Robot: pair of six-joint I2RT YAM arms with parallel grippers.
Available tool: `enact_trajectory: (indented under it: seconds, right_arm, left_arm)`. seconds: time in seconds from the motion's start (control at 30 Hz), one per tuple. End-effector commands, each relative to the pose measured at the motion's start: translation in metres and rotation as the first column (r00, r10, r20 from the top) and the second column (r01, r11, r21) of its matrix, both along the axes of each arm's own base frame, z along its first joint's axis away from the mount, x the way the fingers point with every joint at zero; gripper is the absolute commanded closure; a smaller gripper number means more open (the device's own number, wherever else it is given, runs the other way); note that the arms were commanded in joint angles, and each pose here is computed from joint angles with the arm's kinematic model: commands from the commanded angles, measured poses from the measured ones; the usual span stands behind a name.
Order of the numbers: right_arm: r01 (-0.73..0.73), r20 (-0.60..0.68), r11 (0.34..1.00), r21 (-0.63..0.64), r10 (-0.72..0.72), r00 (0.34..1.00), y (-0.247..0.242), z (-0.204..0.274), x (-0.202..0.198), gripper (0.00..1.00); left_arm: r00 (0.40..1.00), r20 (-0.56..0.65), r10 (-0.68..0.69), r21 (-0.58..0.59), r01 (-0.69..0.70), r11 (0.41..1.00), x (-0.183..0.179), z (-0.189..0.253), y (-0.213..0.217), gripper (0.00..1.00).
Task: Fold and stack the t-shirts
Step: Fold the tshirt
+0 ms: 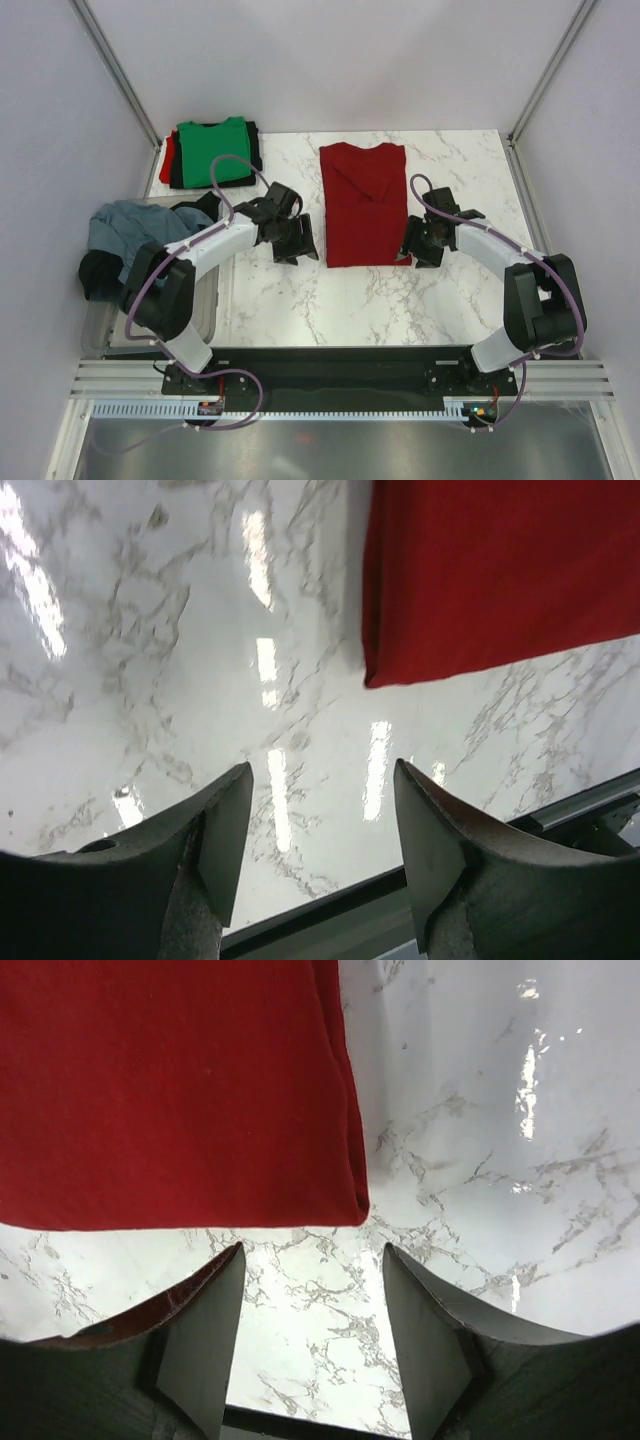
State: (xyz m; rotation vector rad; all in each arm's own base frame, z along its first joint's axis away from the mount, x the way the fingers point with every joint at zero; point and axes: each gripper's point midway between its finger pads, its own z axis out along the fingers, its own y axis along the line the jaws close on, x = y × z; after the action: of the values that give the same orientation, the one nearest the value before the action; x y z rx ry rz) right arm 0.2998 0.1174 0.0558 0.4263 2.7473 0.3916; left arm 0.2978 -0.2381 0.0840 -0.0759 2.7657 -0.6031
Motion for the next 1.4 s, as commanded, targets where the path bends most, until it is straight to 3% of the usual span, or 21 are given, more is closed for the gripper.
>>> enact_trajectory:
  seconds: [0.0,0.13,0.43,0.63,0.77,1.07,1.23,1.37]
  right_arm:
    - [-0.04,0.141,0.997,0.065,0.03,0.99,0.009,0.015,0.019,0.36]
    - [-0.033,0.138,0.998,0.056,0.025,0.99,0.004,-0.001,0.022,0.4]
    - [-0.027,0.114,0.997,0.078,0.018,0.993,-0.004,-0.035,0.011,0.63]
    - [-0.046,0.089,0.992,0.116,0.035,0.995,0.001,-0.046,0.0,0.99]
    - [-0.054,0.076,0.99,0.128,0.044,0.996,0.003,-0.048,-0.005,1.0]
    - [-0.085,0.07,0.983,0.163,0.074,0.995,0.009,-0.048,-0.011,1.0]
    - [-0.09,0.053,0.985,0.148,0.083,0.995,0.007,-0.054,-0.015,1.0]
    - [-0.083,0.038,0.986,0.147,0.079,0.996,0.005,-0.059,-0.017,1.0]
  left_arm:
    - [0.995,0.091,0.042,-0.121,-0.031,0.992,-0.003,0.03,-0.013,0.35]
    - [0.996,0.076,0.053,-0.118,-0.044,0.992,-0.02,0.024,-0.009,0.35]
    - [0.994,0.09,0.054,-0.128,-0.042,0.991,-0.03,0.014,-0.02,0.35]
    - [0.989,0.14,0.058,-0.124,-0.04,0.991,-0.015,-0.002,-0.041,0.39]
    - [0.982,0.175,0.071,-0.14,-0.046,0.989,0.0,-0.006,-0.051,0.39]
    - [0.983,0.168,0.07,-0.052,-0.062,0.997,0.015,-0.05,-0.058,0.36]
    - [0.974,0.198,0.113,-0.027,-0.11,0.994,0.022,-0.058,-0.049,0.42]
    - [0.974,0.194,0.121,-0.026,-0.118,0.993,0.02,-0.061,-0.047,0.53]
